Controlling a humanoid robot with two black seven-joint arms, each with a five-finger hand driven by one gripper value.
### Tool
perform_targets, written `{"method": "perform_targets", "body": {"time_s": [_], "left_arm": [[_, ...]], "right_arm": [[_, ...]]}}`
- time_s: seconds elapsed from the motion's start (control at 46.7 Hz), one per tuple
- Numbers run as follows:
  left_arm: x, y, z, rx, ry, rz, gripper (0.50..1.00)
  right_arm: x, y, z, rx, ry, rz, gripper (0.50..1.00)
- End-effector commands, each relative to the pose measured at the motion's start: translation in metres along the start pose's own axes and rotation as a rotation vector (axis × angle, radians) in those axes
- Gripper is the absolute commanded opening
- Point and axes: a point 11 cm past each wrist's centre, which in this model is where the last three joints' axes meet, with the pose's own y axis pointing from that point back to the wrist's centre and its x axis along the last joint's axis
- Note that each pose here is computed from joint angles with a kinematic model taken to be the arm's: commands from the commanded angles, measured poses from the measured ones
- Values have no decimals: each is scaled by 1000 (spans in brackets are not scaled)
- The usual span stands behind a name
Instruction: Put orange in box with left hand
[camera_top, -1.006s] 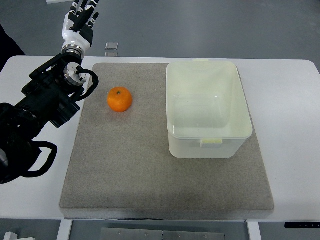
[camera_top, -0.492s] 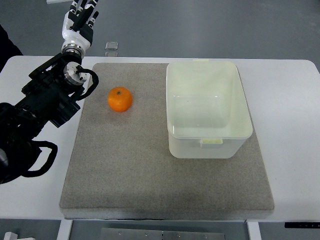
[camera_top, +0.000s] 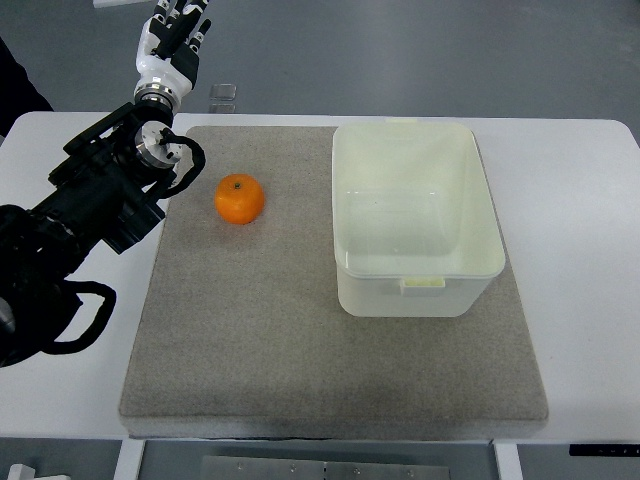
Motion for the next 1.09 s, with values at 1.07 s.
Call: {"method": "perform_targets", "body": {"time_s": [1.07], "left_arm": [[-41,6,22,375,-1222,-778,988]], "right_arm": [[0,0,0,0,0,0,944]]}}
